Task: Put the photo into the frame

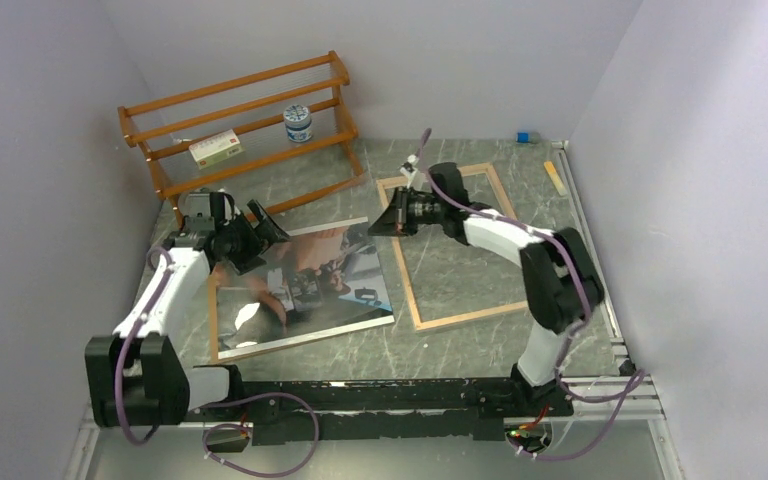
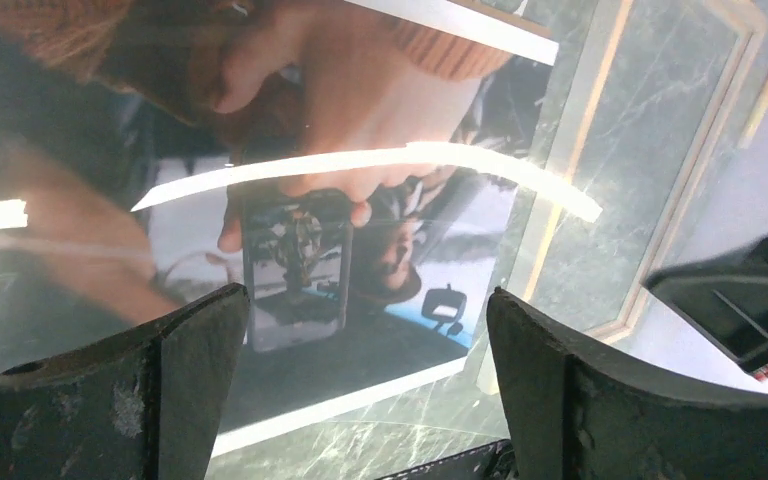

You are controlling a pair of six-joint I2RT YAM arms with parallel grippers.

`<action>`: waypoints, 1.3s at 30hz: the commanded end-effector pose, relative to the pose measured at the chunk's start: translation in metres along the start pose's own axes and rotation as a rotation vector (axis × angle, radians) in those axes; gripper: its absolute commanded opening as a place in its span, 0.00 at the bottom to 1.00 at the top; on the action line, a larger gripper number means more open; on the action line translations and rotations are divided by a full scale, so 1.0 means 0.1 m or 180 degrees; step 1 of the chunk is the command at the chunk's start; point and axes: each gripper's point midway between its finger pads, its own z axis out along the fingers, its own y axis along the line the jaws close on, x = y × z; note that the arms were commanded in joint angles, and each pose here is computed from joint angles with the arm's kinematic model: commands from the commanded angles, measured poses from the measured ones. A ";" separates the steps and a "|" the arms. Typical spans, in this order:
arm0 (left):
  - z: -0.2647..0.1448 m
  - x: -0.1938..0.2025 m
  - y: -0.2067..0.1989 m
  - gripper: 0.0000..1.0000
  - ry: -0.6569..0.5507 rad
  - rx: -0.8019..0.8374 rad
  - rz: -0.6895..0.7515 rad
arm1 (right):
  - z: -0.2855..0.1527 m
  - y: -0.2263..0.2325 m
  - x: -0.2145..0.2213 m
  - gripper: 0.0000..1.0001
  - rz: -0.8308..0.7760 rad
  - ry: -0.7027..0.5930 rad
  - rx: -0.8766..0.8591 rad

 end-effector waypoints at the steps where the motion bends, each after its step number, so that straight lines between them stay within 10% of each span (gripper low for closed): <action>1: -0.39 -0.05 -0.09 0.94 -0.0221 -0.0092 -0.0023 | -0.46 0.24 -0.02 0.00 -0.0191 -0.0219 0.0262; 10: -0.76 0.10 -0.43 0.94 -0.0040 0.0244 -0.0377 | -1.45 0.76 -0.32 0.00 0.0067 -0.1109 0.0828; 22: -0.72 0.55 -0.76 0.94 0.0710 0.0800 -0.2130 | -2.62 1.17 -0.61 0.00 0.1110 -0.2944 0.1232; 39: -0.41 0.72 -1.82 0.94 0.1351 0.1147 -0.2862 | -2.87 1.58 -0.82 0.00 0.1462 -0.3404 0.0733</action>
